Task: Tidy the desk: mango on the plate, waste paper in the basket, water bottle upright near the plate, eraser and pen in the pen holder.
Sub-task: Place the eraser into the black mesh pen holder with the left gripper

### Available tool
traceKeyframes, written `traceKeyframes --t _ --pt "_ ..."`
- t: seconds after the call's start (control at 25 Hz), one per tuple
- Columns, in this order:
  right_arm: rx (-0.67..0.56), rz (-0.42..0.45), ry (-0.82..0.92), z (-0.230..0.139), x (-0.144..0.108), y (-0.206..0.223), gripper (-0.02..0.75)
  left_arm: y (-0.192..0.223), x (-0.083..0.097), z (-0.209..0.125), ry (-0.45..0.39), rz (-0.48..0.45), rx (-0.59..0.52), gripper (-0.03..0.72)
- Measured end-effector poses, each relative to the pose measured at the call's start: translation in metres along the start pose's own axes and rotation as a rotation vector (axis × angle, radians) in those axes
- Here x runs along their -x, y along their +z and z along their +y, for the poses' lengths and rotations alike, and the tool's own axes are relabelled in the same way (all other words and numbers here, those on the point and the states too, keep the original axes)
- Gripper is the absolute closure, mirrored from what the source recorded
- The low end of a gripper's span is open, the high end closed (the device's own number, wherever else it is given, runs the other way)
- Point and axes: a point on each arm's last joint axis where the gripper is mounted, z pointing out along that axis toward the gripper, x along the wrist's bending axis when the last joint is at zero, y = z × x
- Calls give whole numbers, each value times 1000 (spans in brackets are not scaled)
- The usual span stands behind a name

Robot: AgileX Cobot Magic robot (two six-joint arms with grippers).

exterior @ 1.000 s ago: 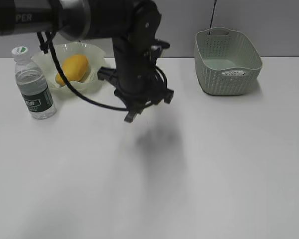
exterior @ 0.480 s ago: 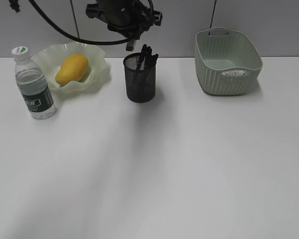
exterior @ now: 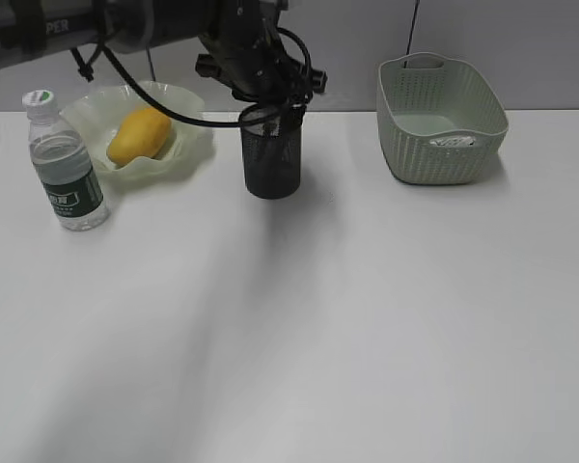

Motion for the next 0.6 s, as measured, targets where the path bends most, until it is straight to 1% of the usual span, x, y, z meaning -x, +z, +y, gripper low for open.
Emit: traceKeyframes --t 0.16,0.2,0.28,0.36,0.44,0.52,0.6 --pt "0 0 0 0 0 0 315 9 -5 -5 -3 10 -16 514" --pt "0 0 0 0 0 0 315 10 -6 -4 -5 12 -16 495" --pt "0 0 0 0 0 0 315 10 -9 -4 -9 17 -16 437" --pt "0 0 0 0 0 0 315 10 -11 -4 -10 22 -20 363" --pt "0 0 0 0 0 0 315 10 -12 -4 -10 25 -26 312" --pt "0 0 0 0 0 0 315 10 -12 -5 -10 29 -34 286" --pt "0 0 0 0 0 0 315 6 -12 -4 -11 32 -39 277"
